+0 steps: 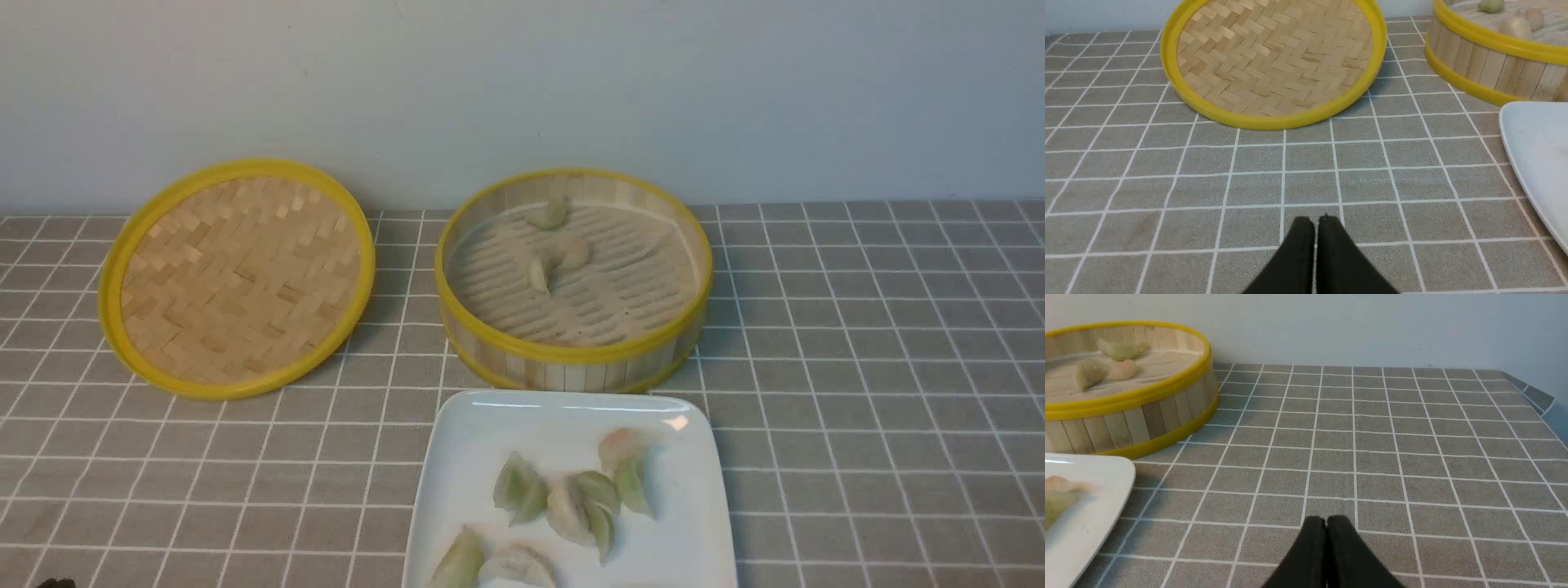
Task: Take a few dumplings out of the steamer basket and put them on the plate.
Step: Use the left arm to grab a dumpling from the steamer
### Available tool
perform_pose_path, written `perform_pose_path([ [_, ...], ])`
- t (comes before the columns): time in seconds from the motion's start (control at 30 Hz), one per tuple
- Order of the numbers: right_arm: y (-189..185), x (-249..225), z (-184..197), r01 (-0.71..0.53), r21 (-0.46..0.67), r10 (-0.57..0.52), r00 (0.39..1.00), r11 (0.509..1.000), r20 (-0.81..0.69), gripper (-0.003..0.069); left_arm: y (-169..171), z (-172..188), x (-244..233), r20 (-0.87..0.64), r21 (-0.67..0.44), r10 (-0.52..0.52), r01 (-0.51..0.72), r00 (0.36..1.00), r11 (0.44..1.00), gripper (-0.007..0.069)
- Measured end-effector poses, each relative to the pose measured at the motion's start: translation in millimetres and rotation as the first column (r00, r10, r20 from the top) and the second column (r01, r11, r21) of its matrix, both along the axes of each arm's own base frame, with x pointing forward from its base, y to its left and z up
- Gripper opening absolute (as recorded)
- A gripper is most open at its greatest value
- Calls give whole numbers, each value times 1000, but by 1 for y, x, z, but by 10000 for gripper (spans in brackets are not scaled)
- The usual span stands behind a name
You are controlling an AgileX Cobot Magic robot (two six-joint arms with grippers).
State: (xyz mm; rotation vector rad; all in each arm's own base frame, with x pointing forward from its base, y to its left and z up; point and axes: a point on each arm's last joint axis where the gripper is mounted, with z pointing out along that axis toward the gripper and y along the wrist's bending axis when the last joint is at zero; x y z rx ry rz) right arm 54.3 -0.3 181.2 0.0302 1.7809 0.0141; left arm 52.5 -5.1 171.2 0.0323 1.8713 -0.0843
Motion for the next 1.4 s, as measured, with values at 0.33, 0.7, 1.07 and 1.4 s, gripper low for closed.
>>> perform_pose_path([
  [0.33, 0, 0, 0, 0, 0, 0, 1000, 1000, 0, -15, 0, 0, 0, 0, 0, 0, 0, 1000, 1000, -5],
  [0.7, 0, 0, 0, 0, 0, 0, 1000, 1000, 0, -15, 0, 0, 0, 0, 0, 0, 0, 1000, 1000, -5],
  [1.07, 0, 0, 0, 0, 0, 0, 1000, 1000, 0, -15, 0, 0, 0, 0, 3, 0, 0, 1000, 1000, -5],
  [1.4, 0, 0, 0, 0, 0, 0, 1000, 1000, 0, -15, -2, 5, 1, 44, -93, 11, -7, 999, 996, -5],
])
